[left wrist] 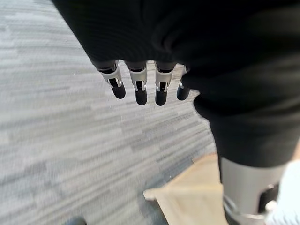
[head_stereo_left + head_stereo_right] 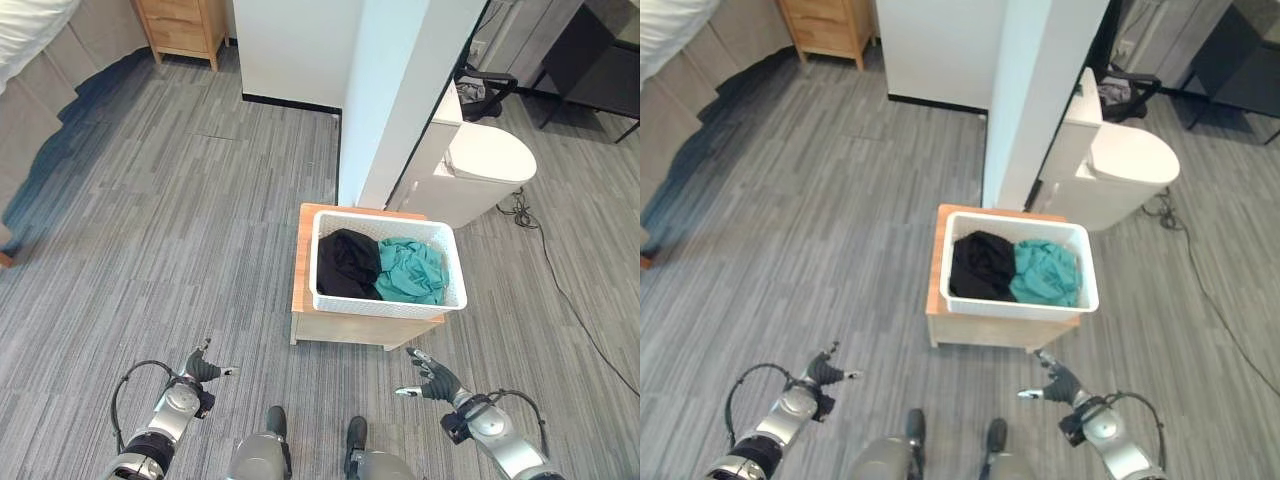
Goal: Grab the laundry basket,head to the washer,open it,put in the laundry and shut it.
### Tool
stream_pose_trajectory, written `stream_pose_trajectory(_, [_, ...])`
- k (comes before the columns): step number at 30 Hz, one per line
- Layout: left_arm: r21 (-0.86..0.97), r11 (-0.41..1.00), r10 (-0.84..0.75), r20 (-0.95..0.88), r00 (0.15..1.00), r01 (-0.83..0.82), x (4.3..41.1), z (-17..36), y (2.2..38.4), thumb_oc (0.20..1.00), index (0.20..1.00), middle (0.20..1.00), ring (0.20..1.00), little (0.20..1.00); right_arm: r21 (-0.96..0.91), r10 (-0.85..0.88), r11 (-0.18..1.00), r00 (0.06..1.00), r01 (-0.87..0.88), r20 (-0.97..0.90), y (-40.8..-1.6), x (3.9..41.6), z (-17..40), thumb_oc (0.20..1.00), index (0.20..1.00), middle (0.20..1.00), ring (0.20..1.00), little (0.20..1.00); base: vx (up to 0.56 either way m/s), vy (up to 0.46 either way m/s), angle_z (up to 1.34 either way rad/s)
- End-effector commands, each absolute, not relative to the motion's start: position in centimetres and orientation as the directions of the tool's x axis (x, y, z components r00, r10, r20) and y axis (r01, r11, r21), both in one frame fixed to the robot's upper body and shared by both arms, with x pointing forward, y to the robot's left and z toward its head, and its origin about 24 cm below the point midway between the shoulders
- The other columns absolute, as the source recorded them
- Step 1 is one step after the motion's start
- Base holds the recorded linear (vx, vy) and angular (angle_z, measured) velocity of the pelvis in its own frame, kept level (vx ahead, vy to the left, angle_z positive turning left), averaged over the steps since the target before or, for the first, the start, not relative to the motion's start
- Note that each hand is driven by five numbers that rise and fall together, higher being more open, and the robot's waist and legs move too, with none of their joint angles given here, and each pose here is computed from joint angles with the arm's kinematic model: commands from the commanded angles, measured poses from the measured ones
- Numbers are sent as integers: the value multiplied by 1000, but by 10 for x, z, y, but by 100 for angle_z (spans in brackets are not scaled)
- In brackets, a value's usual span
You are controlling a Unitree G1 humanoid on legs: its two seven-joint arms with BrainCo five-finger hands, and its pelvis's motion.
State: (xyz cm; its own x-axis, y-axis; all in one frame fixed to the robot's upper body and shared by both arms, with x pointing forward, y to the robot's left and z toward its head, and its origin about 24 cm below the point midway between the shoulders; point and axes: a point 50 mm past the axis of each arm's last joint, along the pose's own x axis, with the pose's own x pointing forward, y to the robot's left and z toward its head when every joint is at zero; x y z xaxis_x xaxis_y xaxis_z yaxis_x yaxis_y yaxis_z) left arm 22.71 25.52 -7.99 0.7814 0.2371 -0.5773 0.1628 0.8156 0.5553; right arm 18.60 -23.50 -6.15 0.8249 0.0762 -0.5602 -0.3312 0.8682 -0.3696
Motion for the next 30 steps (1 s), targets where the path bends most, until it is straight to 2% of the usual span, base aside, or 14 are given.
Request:
stream_pose_trajectory(1, [528, 841, 205, -520, 829, 123, 248, -66, 246, 1000, 1000, 1000, 1000, 1000, -393, 0, 898, 894, -196, -447, -262, 198, -30, 1000, 1000, 1000, 1000, 1000, 12, -104, 27])
stream_pose_trajectory(4, [516, 848, 193, -516, 834, 123, 250, -64, 243, 1000, 1000, 1000, 1000, 1000, -386, -22, 910, 913, -151, -408, -270, 198, -19, 1000, 1000, 1000, 1000, 1000, 14, -60, 12])
stream_pose_trajectory(7, [510, 847, 142, -487, 862, 148, 255, -53, 241, 1000, 1000, 1000, 1000, 1000, -417, -102, 907, 933, -54, -344, -296, 188, 7, 1000, 1000, 1000, 1000, 1000, 5, -32, 1])
stream_pose_trajectory(11, [492, 850, 86, -485, 870, 190, 257, -46, 237, 1000, 1000, 1000, 1000, 1000, -435, -134, 900, 931, -30, -340, -316, 174, 24, 1000, 1000, 1000, 1000, 1000, 10, 6, 1])
stream_pose_trajectory(12, [480, 851, 55, -485, 873, 214, 260, -43, 234, 1000, 1000, 1000, 1000, 1000, -394, -182, 918, 924, 37, -337, -330, 166, 30, 1000, 1000, 1000, 1000, 1000, 39, 24, 3])
stream_pose_trajectory(15, [455, 859, 28, -500, 866, 235, 260, -43, 232, 1000, 1000, 1000, 1000, 1000, -317, -194, 945, 920, 82, -341, -338, 162, 33, 1000, 1000, 1000, 1000, 1000, 27, 24, 0])
stream_pose_trajectory(18, [393, 877, -23, -539, 842, 276, 257, -45, 230, 1000, 1000, 1000, 1000, 1000, -103, -158, 986, 918, 129, -363, -346, 160, 37, 1000, 1000, 1000, 1000, 1000, 16, 55, -4])
stream_pose_trajectory(19, [390, 858, -68, -559, 827, 334, 259, -41, 231, 1000, 1000, 1000, 1000, 1000, -175, -148, 981, 917, 88, -370, -364, 167, 61, 1000, 1000, 1000, 1000, 1000, -13, 61, -10])
stream_pose_trajectory(22, [405, 837, -76, -581, 810, 369, 263, -38, 236, 1000, 1000, 1000, 1000, 1000, -267, -146, 962, 925, 51, -350, -380, 175, 95, 1000, 1000, 1000, 1000, 1000, -8, 50, -25])
stream_pose_trajectory(30, [434, 840, 25, -631, 776, 326, 281, -38, 254, 1000, 1000, 1000, 1000, 1000, -393, -214, 917, 917, 69, -338, -412, 200, 148, 1000, 1000, 1000, 1000, 1000, -4, 24, -9])
